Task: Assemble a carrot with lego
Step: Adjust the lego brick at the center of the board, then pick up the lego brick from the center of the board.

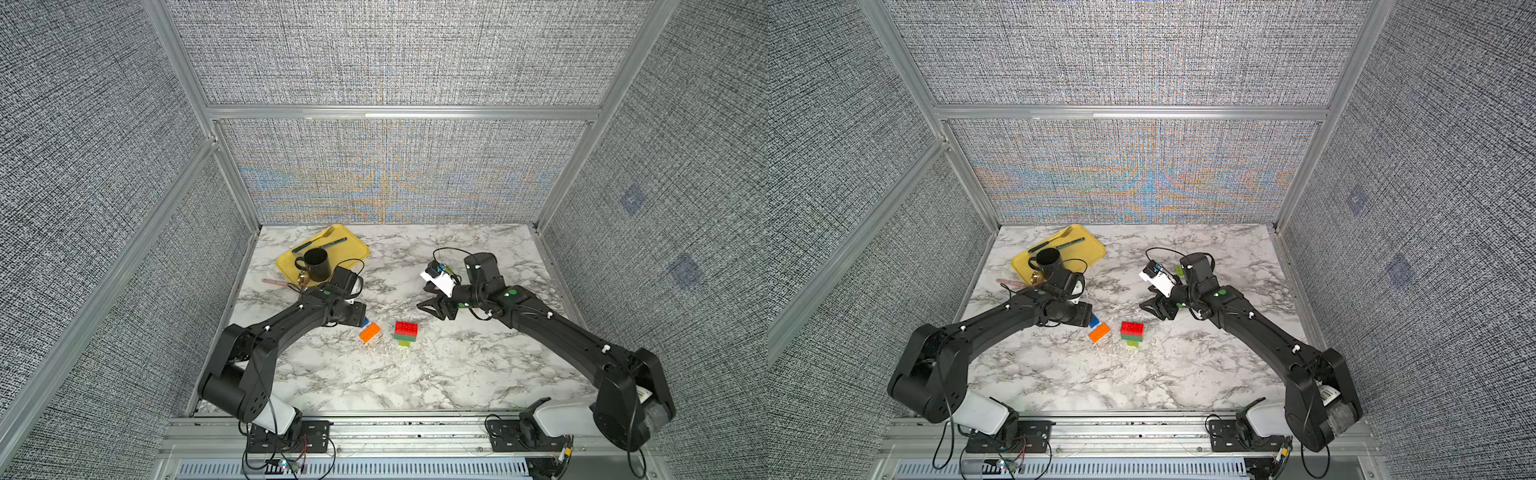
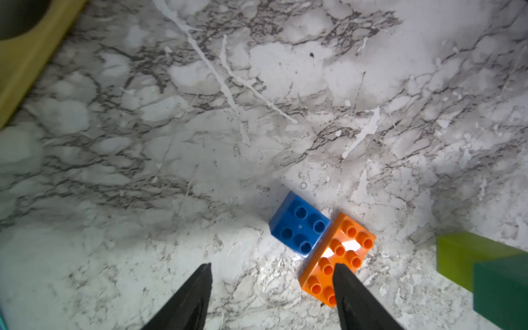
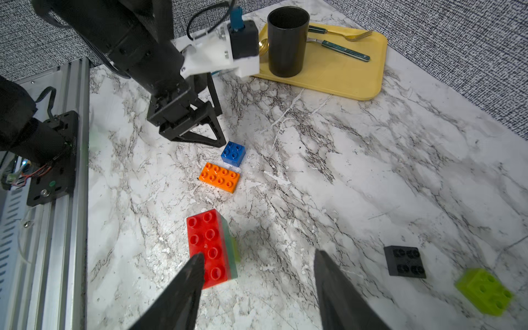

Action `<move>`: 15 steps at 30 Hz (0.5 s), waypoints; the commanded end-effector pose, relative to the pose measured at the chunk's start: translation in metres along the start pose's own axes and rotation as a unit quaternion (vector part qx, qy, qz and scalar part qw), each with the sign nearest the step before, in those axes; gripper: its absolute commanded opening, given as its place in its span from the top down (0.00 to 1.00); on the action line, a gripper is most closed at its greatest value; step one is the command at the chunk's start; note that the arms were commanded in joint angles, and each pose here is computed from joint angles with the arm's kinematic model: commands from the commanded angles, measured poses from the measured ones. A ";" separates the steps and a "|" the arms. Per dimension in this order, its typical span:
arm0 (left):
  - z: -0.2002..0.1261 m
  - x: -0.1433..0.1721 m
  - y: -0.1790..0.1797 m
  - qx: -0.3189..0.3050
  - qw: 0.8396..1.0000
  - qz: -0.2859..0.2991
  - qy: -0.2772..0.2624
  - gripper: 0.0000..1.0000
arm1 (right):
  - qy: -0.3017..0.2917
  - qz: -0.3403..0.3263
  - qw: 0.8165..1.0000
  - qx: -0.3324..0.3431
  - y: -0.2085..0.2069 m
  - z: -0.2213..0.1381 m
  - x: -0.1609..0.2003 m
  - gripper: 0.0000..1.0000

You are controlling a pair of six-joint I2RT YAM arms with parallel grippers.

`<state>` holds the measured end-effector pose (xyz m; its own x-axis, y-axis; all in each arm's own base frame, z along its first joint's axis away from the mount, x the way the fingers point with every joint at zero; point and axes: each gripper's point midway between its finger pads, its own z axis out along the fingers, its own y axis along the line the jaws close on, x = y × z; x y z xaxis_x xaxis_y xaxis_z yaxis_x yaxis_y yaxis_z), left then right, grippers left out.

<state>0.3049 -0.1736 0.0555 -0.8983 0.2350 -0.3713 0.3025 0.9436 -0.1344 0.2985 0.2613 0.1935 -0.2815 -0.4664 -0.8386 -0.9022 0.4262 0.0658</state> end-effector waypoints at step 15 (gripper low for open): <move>0.040 -0.001 -0.005 -0.023 0.996 0.057 0.069 0.43 | 0.000 0.024 1.000 0.004 -0.007 0.007 0.001 0.38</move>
<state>0.3186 -0.1953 0.0222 -0.8900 0.3629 -0.2760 0.3989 0.9129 -0.0861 0.3040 0.2623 0.1861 -0.3265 -0.4518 -0.8302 -0.8873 0.4493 0.1045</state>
